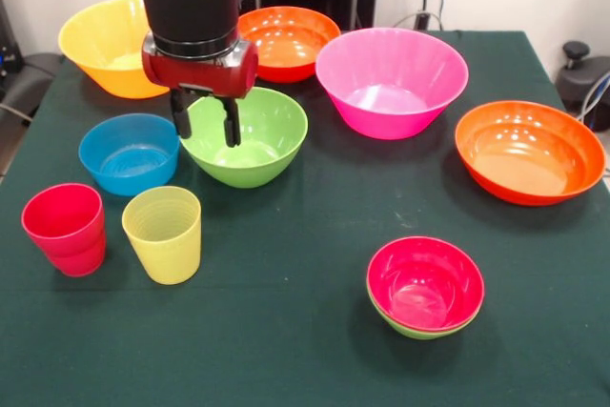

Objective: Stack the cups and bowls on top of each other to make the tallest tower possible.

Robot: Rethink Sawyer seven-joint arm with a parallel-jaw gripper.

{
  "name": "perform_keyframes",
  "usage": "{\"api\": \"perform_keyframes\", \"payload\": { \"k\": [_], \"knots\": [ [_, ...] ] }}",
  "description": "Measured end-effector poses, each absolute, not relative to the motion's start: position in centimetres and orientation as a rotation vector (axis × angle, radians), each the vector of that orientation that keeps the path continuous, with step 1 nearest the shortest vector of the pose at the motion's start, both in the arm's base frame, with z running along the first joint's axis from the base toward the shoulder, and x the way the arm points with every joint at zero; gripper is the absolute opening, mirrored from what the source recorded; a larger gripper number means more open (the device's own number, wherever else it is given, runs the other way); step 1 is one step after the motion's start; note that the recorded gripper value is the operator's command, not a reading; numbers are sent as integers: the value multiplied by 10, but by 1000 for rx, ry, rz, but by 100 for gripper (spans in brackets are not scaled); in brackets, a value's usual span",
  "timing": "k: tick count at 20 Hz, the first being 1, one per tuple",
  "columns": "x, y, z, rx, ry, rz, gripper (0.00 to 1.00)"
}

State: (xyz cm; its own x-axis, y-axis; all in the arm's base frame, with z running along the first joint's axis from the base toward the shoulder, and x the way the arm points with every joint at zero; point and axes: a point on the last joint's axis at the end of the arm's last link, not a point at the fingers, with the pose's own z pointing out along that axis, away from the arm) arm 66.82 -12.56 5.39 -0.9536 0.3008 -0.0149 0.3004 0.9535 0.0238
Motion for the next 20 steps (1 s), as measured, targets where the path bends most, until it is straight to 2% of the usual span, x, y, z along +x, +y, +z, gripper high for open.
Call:
{"api": "perform_keyframes", "payload": {
  "k": [8, 20],
  "knots": [
    [666, -132, 53, 470, 3086, 23, 100],
    [642, -162, 26, 428, 3125, -46, 100]
  ]
}}
